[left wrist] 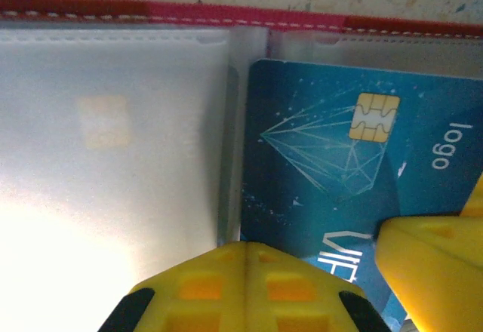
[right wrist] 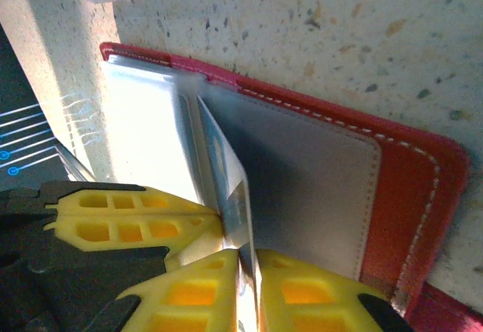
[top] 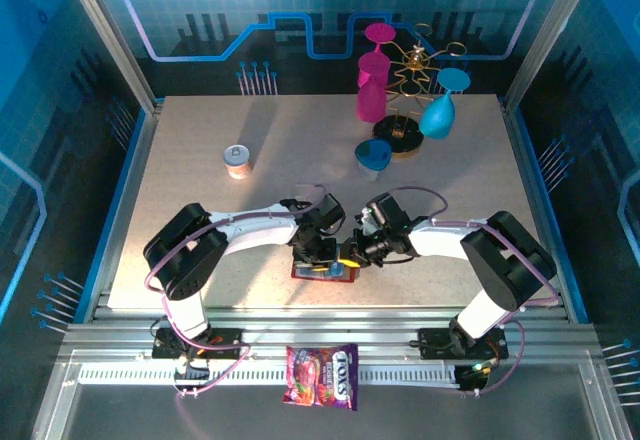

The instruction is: Take the credit cards out of the card holder

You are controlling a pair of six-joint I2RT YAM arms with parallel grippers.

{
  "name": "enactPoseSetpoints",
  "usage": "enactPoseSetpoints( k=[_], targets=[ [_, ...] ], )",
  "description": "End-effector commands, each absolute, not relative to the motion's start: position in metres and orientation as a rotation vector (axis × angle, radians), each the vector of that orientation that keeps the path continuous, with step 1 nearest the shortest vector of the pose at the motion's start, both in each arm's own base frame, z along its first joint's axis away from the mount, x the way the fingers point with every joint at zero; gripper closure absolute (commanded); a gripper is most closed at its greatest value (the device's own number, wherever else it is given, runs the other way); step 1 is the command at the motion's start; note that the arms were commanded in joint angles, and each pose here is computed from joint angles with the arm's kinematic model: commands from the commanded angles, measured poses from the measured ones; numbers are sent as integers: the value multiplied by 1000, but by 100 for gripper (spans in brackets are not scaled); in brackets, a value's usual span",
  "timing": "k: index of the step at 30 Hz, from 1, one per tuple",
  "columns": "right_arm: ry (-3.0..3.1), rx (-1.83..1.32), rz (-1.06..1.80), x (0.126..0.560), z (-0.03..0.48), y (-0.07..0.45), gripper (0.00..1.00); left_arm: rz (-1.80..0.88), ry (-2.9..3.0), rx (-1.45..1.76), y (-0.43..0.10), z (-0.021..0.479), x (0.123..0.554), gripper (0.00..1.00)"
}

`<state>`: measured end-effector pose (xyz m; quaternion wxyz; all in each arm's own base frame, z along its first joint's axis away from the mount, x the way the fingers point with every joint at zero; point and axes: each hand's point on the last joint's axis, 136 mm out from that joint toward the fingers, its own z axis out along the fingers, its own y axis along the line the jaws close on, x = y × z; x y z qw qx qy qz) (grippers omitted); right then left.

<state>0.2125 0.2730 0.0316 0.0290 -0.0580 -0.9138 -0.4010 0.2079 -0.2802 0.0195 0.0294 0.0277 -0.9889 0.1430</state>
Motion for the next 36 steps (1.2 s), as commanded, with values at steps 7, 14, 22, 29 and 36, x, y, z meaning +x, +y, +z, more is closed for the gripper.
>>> enactPoseSetpoints(
  k=[7, 14, 22, 29, 36],
  targets=[
    [-2884, -97, -1049, 205, 27, 269, 93, 498, -3160, 130, -274, 59, 222, 93],
    [-2942, -35, -879, 204, 26, 256, 94, 606, -3222, 248, -255, 84, 234, 92],
    [-2972, 25, -793, 206, 32, 250, 95, 693, -3225, 412, -227, 87, 239, 92],
    [-2975, 80, -913, 215, 64, 268, 96, 767, -3216, 531, -204, 86, 241, 89],
    [-3052, 309, -826, 229, 91, 263, 100, 808, -3214, 640, -176, 86, 240, 83]
  ],
)
